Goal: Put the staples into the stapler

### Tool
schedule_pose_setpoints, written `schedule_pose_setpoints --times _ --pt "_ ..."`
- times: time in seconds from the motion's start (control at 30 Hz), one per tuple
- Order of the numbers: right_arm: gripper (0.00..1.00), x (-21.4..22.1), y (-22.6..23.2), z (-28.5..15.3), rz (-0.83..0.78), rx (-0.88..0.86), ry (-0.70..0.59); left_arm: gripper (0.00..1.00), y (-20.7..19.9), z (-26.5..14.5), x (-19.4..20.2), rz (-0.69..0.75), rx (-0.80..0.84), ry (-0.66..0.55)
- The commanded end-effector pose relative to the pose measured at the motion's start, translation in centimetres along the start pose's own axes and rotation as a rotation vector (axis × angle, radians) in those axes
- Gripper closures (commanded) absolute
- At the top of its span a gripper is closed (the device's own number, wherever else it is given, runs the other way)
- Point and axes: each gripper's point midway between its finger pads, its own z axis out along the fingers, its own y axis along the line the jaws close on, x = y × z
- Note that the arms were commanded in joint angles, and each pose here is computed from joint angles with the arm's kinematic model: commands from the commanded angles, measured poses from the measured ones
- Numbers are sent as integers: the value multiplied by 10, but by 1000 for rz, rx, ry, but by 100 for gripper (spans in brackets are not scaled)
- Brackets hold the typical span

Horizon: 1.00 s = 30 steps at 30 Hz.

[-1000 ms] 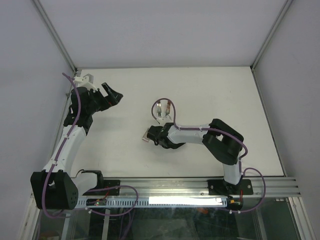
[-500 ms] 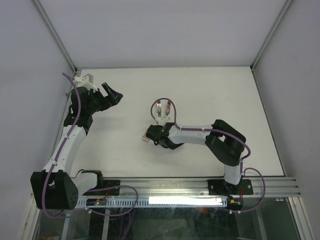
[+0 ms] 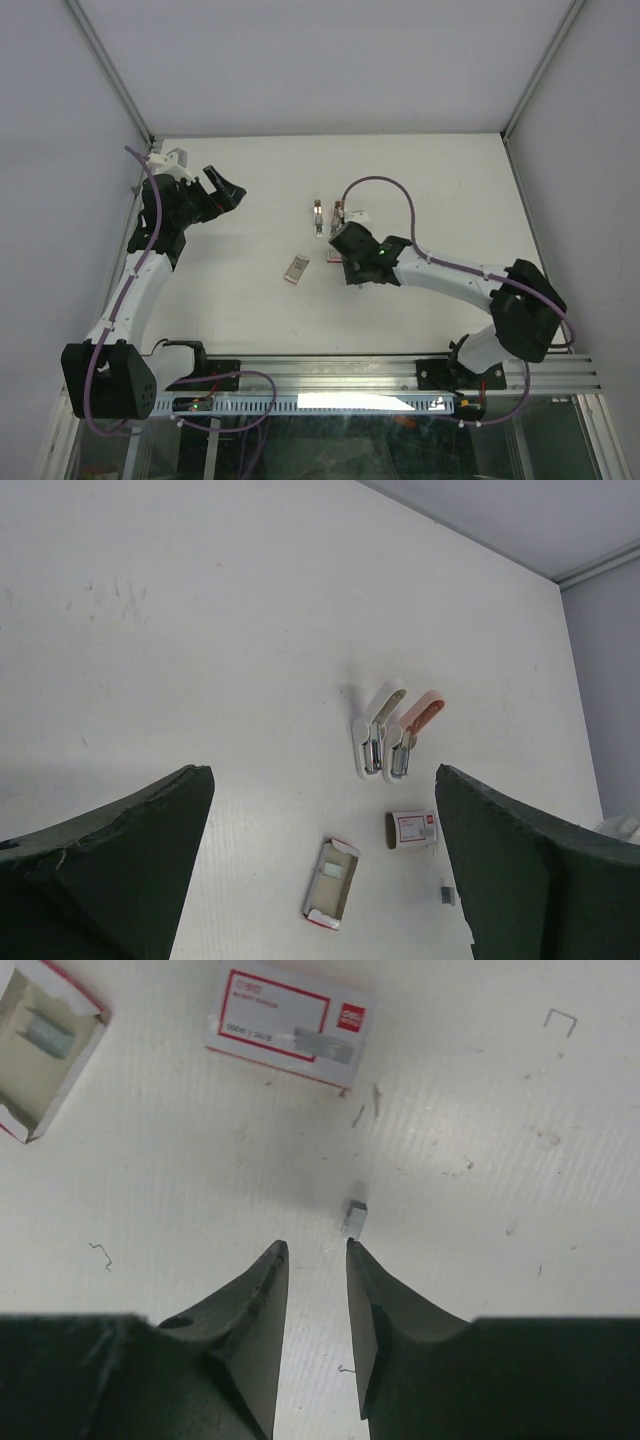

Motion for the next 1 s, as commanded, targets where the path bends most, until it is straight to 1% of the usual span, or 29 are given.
schedule_pose_setpoints --times 0.0,0.07,0.13,0.37,0.97 --pt "66 -13 8 -4 224 -265 -43 3 -9 -6 -15 10 33 -61" --pt "66 -15 3 -2 308 -337 -40 3 -9 -6 -15 9 33 -59" --pt "65 -15 0 -1 357 -385 -33 3 -9 -6 -15 9 33 -60" --pt "65 -10 -5 12 466 -475 -2 3 -8 -6 -14 9 35 -57" --pt "66 14 -22 39 468 -348 56 3 -10 -6 -14 10 43 -55"
